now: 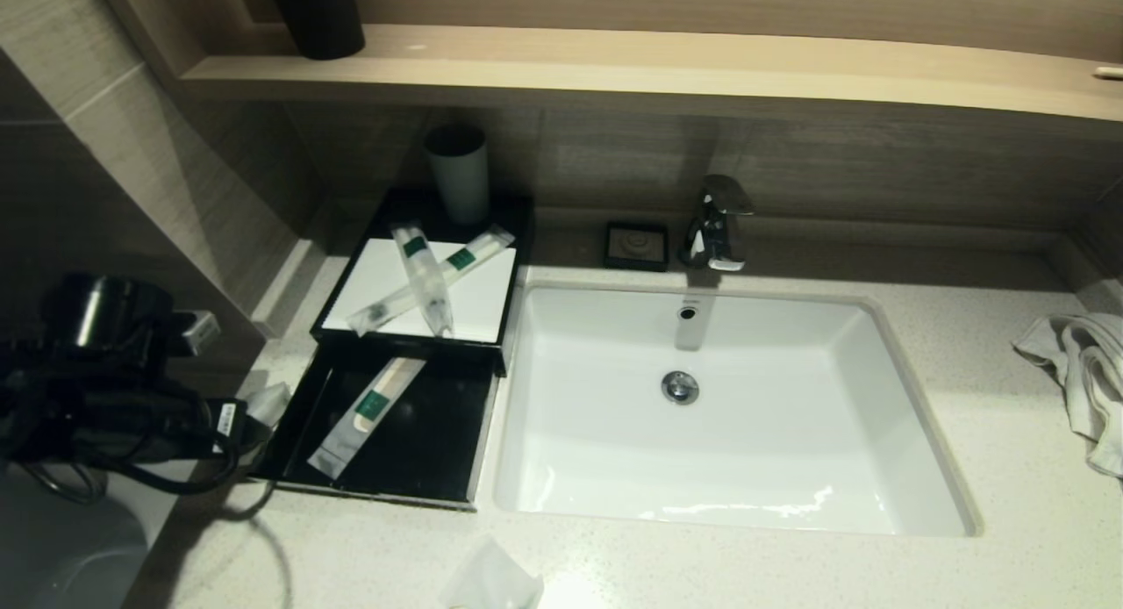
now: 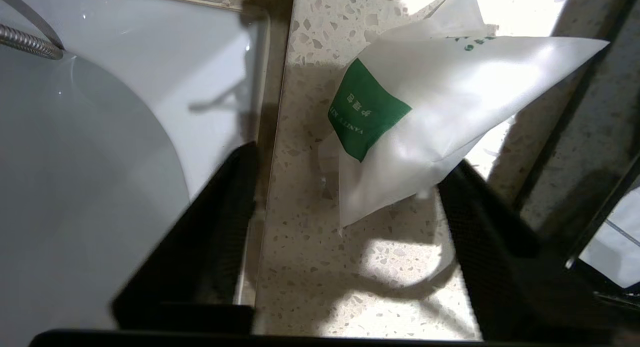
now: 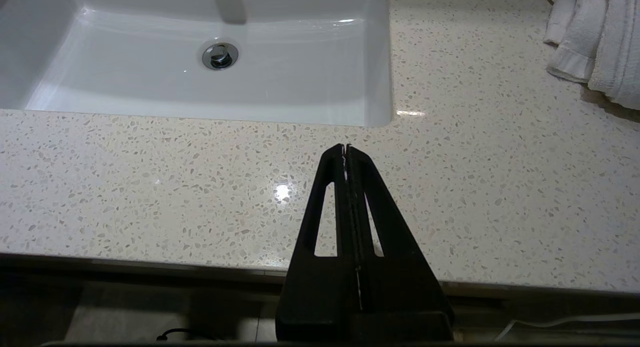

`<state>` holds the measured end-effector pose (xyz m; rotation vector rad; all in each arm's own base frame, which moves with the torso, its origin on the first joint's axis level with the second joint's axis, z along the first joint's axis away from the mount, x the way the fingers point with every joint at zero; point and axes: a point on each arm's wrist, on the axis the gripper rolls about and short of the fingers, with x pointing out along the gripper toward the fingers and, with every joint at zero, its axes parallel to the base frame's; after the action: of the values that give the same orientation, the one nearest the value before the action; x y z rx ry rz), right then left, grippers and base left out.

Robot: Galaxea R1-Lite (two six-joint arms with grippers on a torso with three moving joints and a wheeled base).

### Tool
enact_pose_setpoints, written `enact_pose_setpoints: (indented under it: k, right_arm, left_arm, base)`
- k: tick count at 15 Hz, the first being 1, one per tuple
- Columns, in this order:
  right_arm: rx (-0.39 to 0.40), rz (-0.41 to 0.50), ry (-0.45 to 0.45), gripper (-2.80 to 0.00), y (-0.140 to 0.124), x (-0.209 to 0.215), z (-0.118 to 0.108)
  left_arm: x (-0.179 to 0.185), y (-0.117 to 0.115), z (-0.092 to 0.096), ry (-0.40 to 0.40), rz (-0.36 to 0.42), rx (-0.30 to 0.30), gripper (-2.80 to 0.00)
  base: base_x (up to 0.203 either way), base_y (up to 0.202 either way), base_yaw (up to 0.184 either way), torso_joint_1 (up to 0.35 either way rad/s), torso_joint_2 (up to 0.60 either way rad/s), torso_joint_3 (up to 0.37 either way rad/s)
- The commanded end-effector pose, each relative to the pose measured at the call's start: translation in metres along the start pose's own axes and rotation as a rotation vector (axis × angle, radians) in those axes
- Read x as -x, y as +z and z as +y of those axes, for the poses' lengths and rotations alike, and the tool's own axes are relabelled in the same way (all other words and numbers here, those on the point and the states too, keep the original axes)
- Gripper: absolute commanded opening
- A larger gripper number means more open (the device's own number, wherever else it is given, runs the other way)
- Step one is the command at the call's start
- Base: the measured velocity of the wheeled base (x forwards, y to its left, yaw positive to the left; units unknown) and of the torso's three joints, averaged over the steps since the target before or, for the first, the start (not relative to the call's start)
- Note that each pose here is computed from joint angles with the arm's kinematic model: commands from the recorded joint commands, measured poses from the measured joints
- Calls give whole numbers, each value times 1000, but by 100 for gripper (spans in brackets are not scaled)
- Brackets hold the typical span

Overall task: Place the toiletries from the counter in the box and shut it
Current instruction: Pick up the bathroom toiletry

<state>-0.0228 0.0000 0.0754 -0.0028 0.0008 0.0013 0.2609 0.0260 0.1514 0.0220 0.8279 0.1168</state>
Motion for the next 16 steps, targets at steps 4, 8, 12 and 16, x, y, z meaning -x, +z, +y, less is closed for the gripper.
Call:
enact_pose_setpoints:
  k: [4,8,12,16]
  right_arm:
    - [0,1,0,-280,0,0,0]
    - [2,1,0,-280,0,0,0]
    - [1,-1,0,-280,0,0,0]
    - [0,1,0,-280,0,0,0]
  left_arm:
    - [-2,-1,0,0,12,1,-280]
    - [2,-2,0,-1,3,1,-280]
    - [13,1,1,1,-38,7,-280]
    - [40,6,2,3,-131,11,-280]
  base:
    - [0,0,0,0,0,0]
    - [0,0,0,0,0,0]
    - [0,0,0,0,0,0]
    - [0,0,0,0,0,0]
